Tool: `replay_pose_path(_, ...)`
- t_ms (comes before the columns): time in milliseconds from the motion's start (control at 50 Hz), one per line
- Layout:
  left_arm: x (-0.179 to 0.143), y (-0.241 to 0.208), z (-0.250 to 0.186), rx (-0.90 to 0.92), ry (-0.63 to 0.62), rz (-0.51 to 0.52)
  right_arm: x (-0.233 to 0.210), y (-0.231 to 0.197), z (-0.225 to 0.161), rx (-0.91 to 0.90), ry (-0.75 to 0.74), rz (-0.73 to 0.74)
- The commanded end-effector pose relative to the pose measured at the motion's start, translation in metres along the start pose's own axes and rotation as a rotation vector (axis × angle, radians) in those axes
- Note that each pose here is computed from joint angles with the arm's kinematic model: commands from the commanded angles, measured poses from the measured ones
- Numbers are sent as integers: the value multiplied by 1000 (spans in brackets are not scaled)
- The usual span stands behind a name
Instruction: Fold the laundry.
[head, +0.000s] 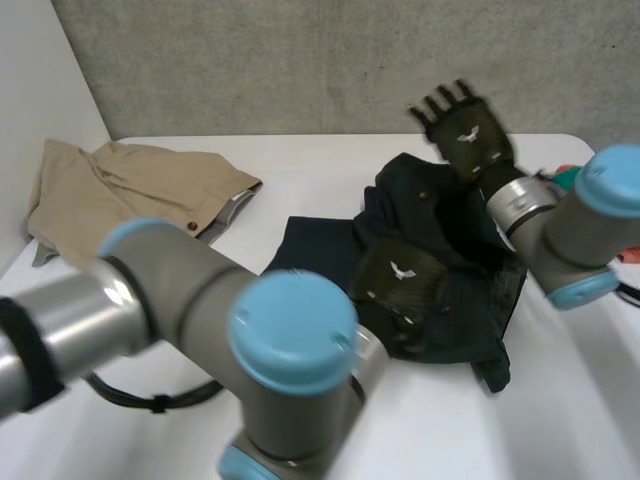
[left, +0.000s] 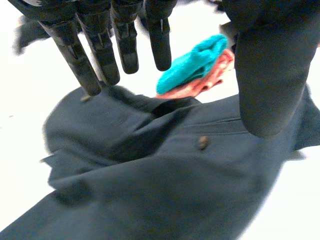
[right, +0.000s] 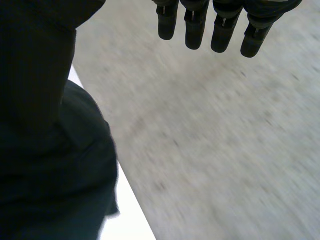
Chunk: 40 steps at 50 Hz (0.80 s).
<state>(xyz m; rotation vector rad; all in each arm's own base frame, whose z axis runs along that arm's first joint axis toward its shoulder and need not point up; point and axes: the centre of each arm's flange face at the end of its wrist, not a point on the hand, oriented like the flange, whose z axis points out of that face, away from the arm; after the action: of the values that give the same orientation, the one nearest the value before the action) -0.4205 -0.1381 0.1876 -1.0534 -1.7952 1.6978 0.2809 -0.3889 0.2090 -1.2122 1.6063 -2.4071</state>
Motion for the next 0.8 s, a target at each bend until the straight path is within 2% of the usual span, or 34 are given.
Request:
replay_pose_path(20, -44, -34, -28, -6, -86, 9, 62, -51, -27, -158, 133, 11)
replay_pose_path(80, -57, -48, -40, 17, -118, 8, 69, -67, -43, -227, 116, 34)
replay_pose_path(140, -86, -49, -44, 9, -193, 15, 72, -71, -62, -333, 95, 65)
replay_pose_path(160, -102, -44, -44, -11, -236, 35, 73, -76, -72, -383, 86, 80)
replay_pose_path(200, -116, -37, -43, -44, -265, 67, 71, -80, -85, -448, 72, 97)
replay_pose_path(280, -134, -13, -38, -134, -261, 178, 54, -78, -118, -611, -12, 185)
replay_pose_path(300, -140, -1, -34, -171, -250, 213, 42, -73, -131, -675, -51, 244)
replay_pose_path(380, -155, 34, -21, -263, -210, 270, 15, -56, -154, -772, -104, 384)
replay_pose_path(520, -149, 60, 0, -262, -59, 249, -24, -24, -176, -754, -123, 468)
replay_pose_path(620, -150, 75, 12, -279, -45, 243, -36, -15, -180, -725, -114, 476)
replay_pose_path(800, -144, 71, 19, -252, -40, 258, -41, 9, -167, -695, -79, 463)
